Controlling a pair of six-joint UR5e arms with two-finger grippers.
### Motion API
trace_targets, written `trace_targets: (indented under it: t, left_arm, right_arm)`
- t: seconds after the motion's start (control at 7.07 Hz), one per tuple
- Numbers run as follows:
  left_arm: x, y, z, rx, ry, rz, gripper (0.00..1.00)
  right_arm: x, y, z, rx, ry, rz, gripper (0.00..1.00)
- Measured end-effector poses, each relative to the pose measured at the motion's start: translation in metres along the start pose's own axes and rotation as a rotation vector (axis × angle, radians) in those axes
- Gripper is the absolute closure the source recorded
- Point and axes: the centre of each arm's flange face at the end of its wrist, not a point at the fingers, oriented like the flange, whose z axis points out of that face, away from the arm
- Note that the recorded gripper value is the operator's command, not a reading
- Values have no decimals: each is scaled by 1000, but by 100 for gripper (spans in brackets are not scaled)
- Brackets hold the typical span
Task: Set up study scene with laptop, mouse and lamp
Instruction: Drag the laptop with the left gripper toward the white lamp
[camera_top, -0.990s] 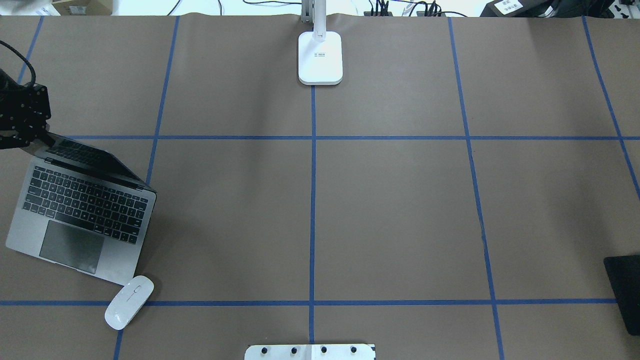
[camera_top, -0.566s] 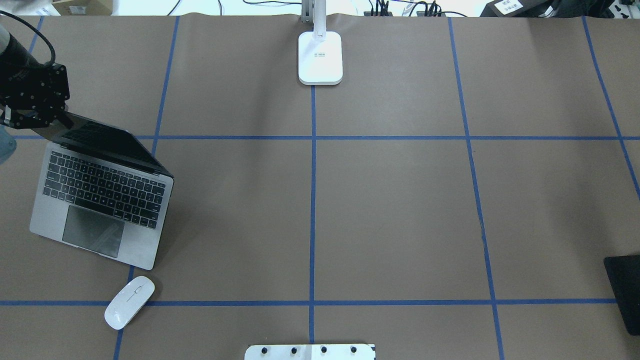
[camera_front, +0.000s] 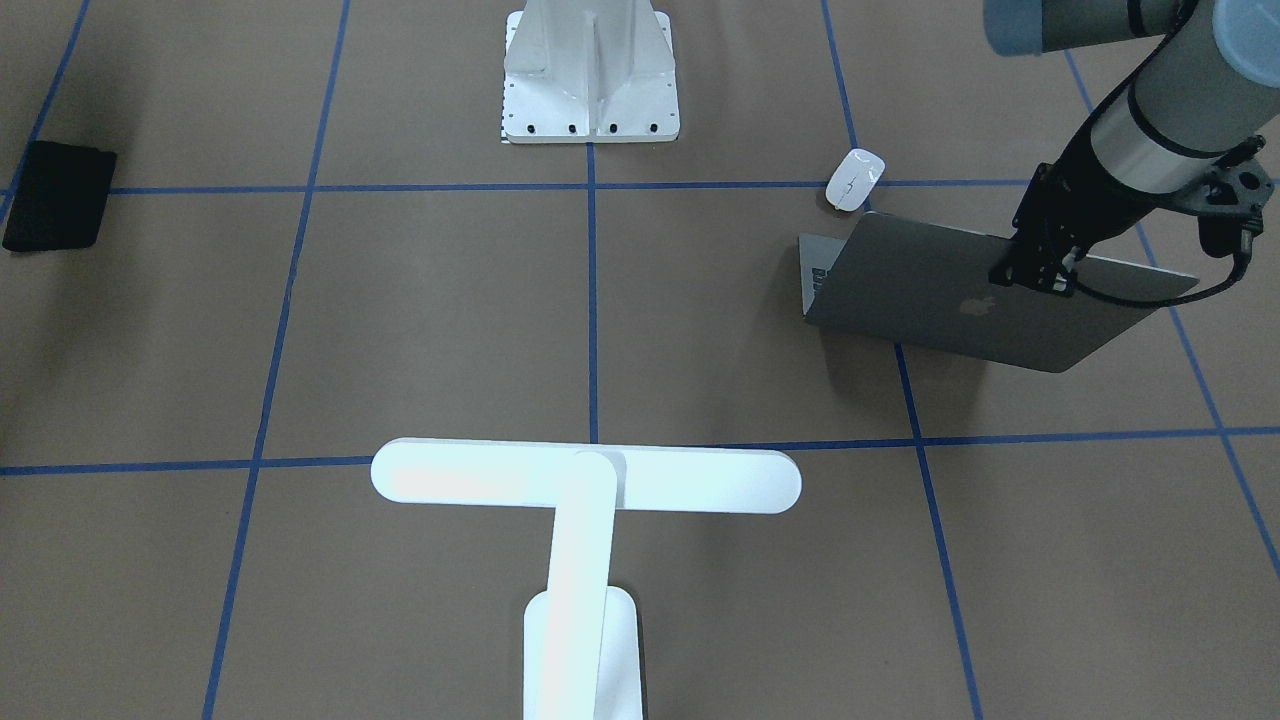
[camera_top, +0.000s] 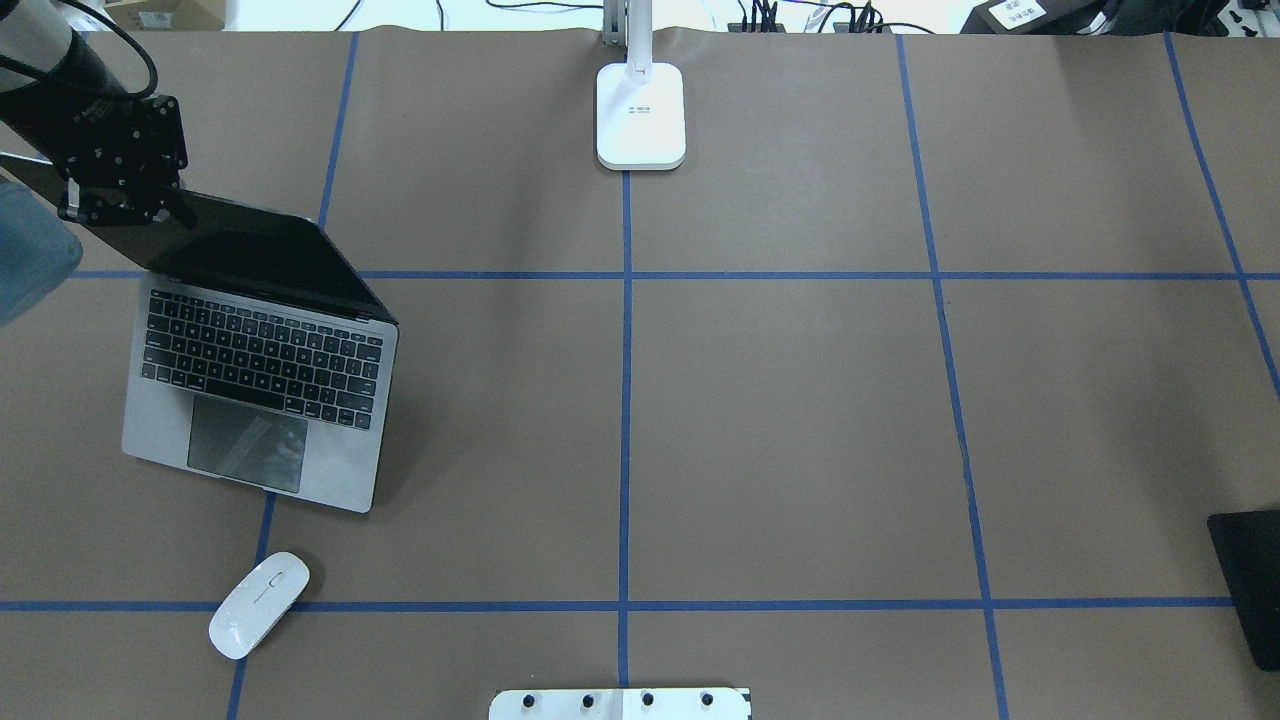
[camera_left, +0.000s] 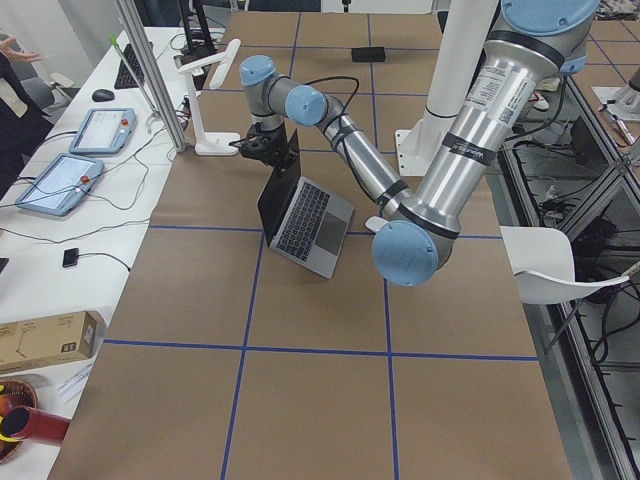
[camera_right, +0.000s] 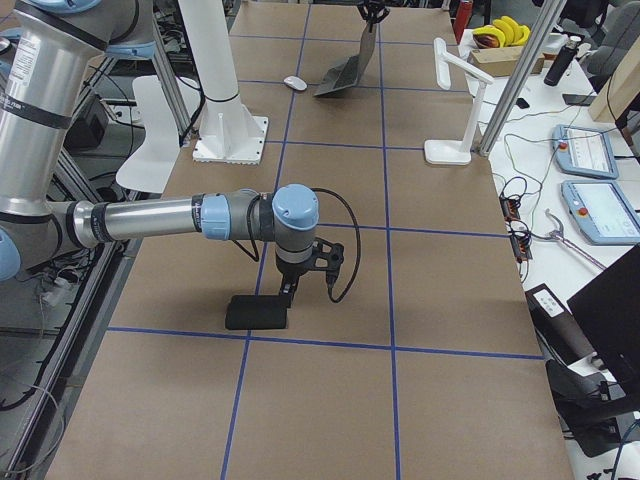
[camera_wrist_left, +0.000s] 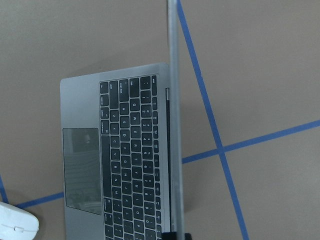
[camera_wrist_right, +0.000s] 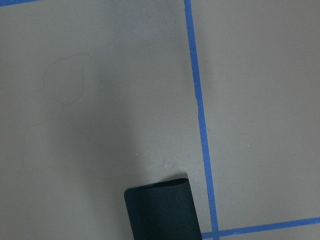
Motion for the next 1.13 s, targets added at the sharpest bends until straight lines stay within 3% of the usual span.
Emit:
trace_targets:
  t: [1.13]
  left_arm:
    - [25,124,9,-90,13,-153,100]
  right_arm:
    - [9,4,8,-23,5,26,0]
